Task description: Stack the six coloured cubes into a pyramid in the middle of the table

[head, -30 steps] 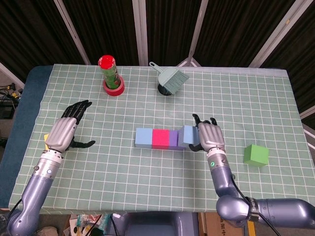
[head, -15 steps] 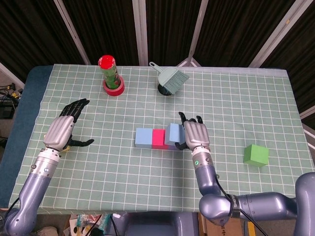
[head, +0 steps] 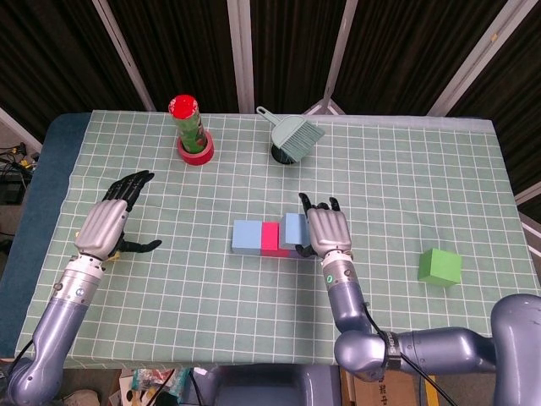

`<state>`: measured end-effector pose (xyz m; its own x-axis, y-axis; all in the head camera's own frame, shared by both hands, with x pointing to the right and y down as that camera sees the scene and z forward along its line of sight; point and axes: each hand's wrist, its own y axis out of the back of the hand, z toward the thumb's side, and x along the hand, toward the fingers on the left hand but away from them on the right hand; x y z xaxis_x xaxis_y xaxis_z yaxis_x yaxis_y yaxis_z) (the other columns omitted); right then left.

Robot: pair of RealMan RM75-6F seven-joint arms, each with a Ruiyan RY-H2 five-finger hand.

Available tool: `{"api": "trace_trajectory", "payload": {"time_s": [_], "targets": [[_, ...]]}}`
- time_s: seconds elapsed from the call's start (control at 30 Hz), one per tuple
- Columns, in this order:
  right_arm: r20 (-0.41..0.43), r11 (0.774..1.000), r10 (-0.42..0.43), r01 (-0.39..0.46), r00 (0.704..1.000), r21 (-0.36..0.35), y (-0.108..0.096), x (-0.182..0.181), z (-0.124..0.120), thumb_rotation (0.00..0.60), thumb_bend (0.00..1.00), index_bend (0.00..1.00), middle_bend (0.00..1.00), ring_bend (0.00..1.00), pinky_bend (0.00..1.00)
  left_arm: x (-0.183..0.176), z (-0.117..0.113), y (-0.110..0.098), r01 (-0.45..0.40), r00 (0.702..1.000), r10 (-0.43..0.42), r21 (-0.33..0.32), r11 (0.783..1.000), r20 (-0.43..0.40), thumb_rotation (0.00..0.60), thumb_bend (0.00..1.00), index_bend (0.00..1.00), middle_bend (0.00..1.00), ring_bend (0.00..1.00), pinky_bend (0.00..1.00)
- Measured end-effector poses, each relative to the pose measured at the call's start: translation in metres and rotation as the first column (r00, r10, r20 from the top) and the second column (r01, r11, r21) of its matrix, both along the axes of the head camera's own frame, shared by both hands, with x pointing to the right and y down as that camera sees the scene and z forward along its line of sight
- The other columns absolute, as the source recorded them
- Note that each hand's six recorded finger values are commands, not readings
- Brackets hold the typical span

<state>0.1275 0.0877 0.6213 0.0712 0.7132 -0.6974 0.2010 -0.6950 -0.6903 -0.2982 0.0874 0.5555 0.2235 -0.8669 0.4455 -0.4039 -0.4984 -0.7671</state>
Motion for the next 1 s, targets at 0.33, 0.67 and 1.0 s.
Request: {"api": "trace_trajectory", "payload": {"time_s": [0.33,0.67,1.0], "targets": [[-0.038,1.000,-0.027,0.027,0.999,0.002,-0.002,-0.013,0.001,0.600,0.32,0.00,0.40,0.20,0.00,-0.001,0.001,-0.001,0.005,1.000,-0.005,-0.005,1.000,-0.003,0.600,0.08,0.00,0.03,0.00,0.00],[-0.045,1.000,-0.030,0.030,0.999,0.000,-0.001,-0.016,0.002,0.600,0.32,0.00,0.40,0.20,0.00,-0.001,0.000,-0.001,0.007,1.000,-0.007,-0.007,1.000,-0.011,0.600,0.08,0.00,0.03,0.00,0.00],[-0.048,0.999,-0.040,0.040,0.998,0.011,-0.004,-0.016,-0.001,0.600,0.32,0.00,0.40,0.20,0.00,0.000,0.000,0.000,0.003,1.000,-0.003,-0.008,1.000,-0.013,0.600,0.08,0.00,0.03,0.00,0.00]]}}
